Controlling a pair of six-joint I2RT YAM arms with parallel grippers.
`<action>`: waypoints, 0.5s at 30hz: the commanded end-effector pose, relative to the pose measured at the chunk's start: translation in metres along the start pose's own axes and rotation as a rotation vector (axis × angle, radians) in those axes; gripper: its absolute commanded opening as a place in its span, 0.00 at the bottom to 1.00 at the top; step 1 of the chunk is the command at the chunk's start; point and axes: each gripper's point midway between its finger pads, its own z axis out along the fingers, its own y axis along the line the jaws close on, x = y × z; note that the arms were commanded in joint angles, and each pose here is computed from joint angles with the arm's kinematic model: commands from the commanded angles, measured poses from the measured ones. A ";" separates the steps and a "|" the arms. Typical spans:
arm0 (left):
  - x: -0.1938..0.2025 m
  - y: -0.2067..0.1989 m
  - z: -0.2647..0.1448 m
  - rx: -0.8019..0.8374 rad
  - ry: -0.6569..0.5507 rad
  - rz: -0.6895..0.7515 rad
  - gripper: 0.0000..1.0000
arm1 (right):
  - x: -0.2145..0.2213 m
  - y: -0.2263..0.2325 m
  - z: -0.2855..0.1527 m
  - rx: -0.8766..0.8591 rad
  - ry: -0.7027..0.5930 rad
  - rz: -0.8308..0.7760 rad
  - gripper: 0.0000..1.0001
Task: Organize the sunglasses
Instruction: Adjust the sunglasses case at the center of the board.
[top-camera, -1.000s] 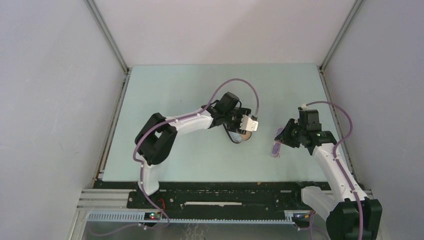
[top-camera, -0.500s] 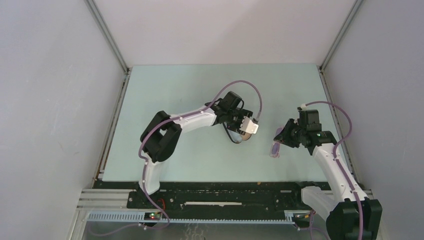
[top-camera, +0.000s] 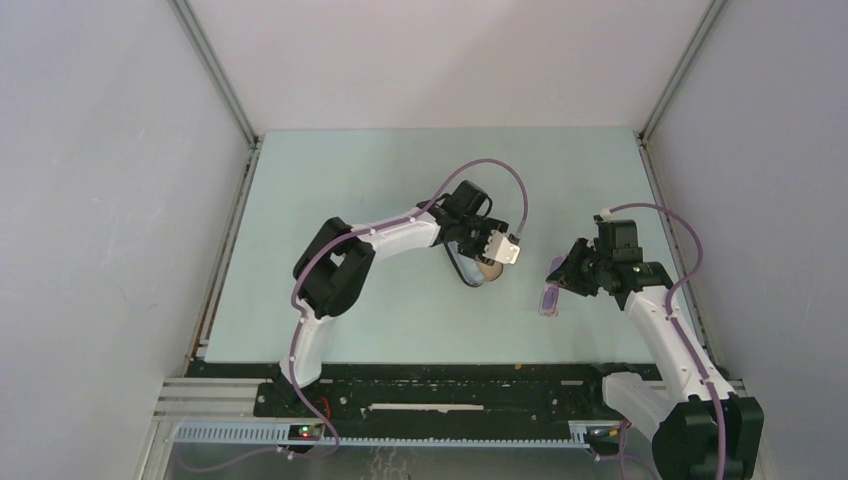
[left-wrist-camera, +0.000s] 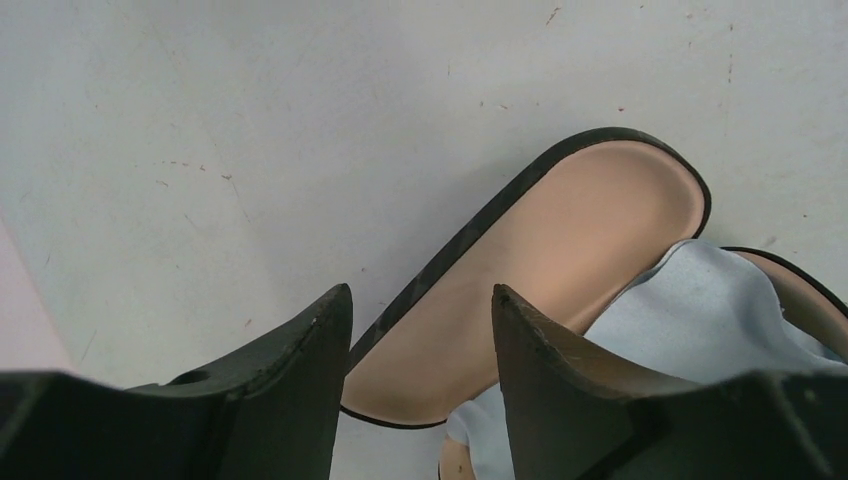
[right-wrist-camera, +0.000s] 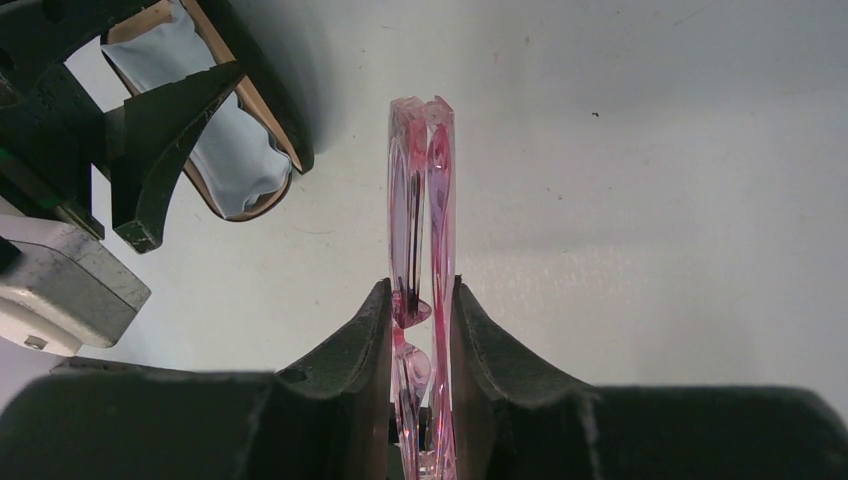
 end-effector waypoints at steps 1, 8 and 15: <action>-0.015 0.026 -0.006 -0.042 -0.064 0.008 0.57 | -0.004 0.001 0.001 -0.014 -0.013 -0.016 0.30; -0.009 0.017 -0.004 0.007 -0.054 0.003 0.45 | -0.004 0.001 0.002 -0.015 -0.012 -0.014 0.30; -0.006 0.015 -0.004 0.023 -0.044 0.012 0.44 | -0.003 0.001 0.002 -0.015 -0.013 -0.015 0.30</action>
